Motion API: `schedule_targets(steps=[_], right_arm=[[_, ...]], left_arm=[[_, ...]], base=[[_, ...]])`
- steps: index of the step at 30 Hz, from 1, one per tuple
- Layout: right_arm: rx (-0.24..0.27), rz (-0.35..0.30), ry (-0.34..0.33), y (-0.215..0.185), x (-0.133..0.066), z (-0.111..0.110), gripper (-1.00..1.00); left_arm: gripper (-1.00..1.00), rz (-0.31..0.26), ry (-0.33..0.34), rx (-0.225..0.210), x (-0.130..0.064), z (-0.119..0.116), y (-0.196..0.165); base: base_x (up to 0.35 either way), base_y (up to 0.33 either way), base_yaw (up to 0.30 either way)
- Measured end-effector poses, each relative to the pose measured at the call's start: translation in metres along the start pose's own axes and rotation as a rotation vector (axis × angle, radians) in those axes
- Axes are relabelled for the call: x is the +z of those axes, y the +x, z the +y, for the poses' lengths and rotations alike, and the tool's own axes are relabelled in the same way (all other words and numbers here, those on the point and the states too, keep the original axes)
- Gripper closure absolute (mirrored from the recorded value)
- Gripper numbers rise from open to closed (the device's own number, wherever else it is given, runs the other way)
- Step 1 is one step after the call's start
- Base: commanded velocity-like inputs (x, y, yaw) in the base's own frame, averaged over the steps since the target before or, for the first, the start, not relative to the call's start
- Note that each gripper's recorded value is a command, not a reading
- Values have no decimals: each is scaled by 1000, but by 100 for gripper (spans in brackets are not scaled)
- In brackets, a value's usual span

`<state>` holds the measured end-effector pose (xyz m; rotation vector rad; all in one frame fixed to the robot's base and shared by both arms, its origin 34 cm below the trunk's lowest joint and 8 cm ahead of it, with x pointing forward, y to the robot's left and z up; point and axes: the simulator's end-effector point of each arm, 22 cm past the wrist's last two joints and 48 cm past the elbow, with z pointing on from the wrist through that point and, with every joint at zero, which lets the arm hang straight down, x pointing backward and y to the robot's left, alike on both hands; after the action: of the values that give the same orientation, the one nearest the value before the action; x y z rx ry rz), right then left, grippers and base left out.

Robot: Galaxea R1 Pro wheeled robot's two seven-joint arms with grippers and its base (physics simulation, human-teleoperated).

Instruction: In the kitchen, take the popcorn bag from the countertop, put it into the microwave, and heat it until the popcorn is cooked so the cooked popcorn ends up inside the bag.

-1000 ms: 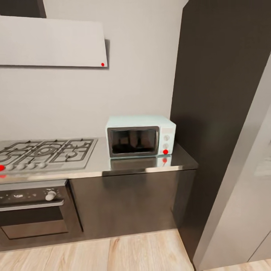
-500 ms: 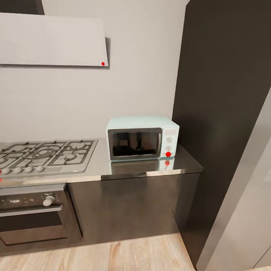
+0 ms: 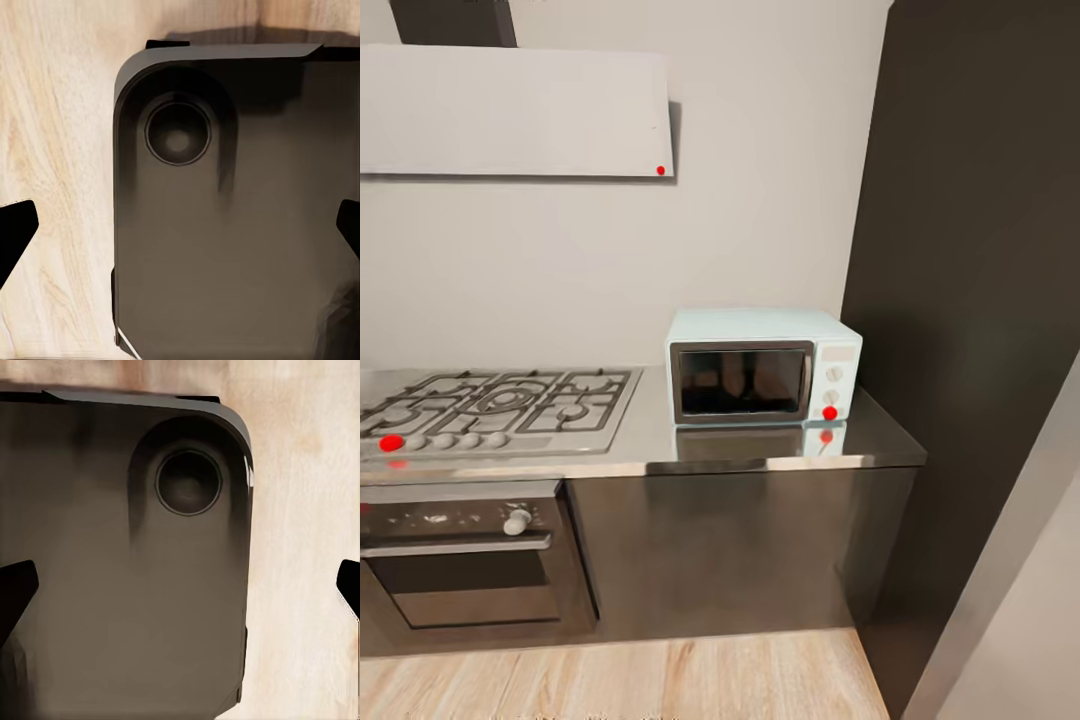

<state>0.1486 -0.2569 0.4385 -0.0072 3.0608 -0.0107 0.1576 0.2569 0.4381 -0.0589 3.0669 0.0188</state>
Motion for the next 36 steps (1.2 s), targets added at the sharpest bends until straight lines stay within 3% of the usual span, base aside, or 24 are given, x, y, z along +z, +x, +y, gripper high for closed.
schedule_targets(steps=[6, 36], right_arm=[[0, 0, 0, 0, 0, 0, -100], [-6, 2, -9, 0, 0, 1, -100]], left_arm=[[-100, 0, 0, 0, 0, 0, 0], [-100, 0, 1, 0, 0, -1, 0]], base=[[0, 0, 168], [39, 0, 2]])
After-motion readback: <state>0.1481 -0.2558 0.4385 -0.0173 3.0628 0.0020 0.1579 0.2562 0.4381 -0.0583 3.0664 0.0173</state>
